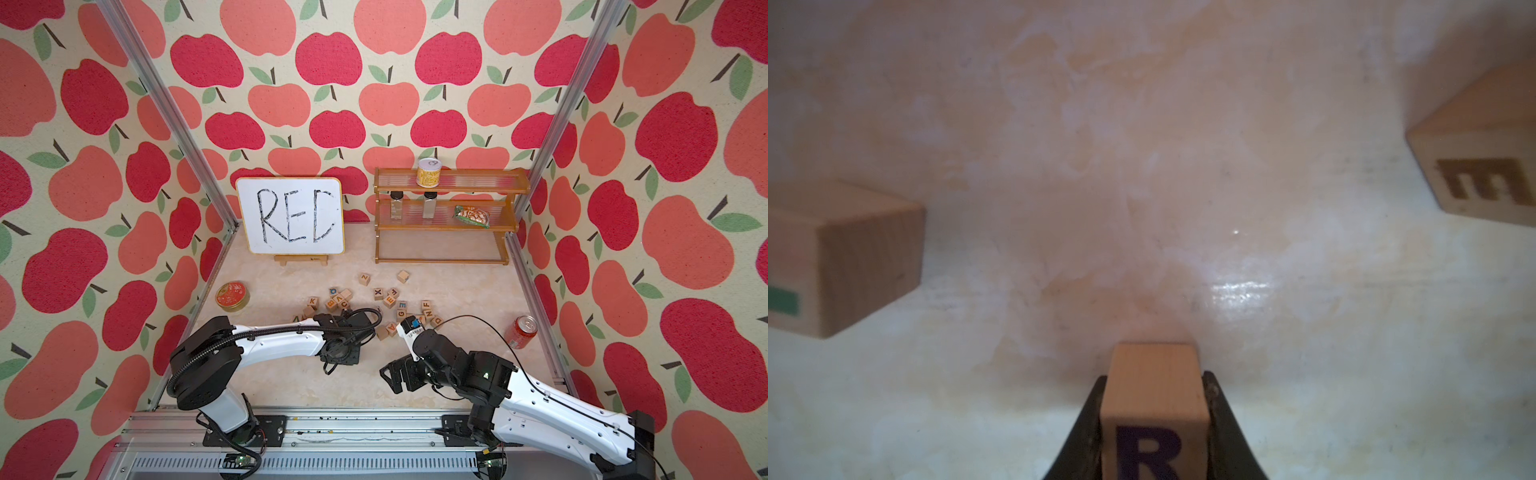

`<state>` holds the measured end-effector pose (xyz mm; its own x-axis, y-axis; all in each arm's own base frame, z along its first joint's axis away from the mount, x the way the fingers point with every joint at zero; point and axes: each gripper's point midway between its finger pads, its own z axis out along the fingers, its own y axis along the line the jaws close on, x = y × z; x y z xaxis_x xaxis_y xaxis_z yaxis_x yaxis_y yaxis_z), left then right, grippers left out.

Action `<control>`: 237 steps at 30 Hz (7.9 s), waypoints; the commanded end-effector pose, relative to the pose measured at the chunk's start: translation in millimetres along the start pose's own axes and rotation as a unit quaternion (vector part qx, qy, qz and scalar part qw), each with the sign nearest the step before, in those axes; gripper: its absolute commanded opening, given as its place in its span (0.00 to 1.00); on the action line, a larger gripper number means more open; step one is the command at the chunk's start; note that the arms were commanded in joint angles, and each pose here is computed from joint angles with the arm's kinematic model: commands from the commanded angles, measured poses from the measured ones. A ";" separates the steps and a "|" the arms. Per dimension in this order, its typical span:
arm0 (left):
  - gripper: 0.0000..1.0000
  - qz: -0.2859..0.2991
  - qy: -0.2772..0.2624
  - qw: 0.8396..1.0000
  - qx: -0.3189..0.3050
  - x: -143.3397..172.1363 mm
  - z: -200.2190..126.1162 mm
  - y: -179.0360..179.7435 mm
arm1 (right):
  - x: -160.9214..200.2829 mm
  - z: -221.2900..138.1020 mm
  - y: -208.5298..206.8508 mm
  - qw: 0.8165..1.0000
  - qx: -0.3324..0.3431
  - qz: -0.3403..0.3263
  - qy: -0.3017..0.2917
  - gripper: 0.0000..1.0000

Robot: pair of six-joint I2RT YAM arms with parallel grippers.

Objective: Assemble the uppercase word "red" with letter blocks
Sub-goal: Adjust the letter block at the center of the board, then pick up the letter block from the center of the board, then place the letter block at the center of the board.

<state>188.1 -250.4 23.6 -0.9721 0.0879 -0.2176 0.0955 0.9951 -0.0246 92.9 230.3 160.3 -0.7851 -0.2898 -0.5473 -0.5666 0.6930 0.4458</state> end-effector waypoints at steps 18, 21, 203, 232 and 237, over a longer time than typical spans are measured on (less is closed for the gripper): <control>0.59 -0.013 -0.004 1.000 -0.023 2.5 -5.6 14.8 | -8.5 -3.0 11.5 1.000 -0.013 -0.007 0.024 0.99; 0.77 -0.014 -0.014 1.000 -0.021 -2.7 -14.1 15.7 | -12.5 -3.4 15.0 0.999 -0.016 -0.009 0.032 0.99; 0.99 0.100 -0.170 0.940 0.277 -25.8 -181.2 58.3 | -95.4 99.7 -54.8 0.930 0.175 -0.220 0.237 0.12; 0.99 0.044 -0.194 0.943 0.266 14.5 -192.7 84.3 | -7.2 130.7 -20.7 0.901 0.149 -0.265 0.308 0.12; 0.99 0.040 -0.196 0.943 0.266 17.5 -194.3 86.1 | 4.0 137.1 -22.9 0.897 0.149 -0.266 0.321 0.13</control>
<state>140.3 -161.5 214.7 -0.7987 0.0460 -0.6000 0.3961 0.7908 -0.4667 144.5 306.0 63.3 -0.4474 -0.8889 -0.0980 -0.8913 0.4522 -0.0326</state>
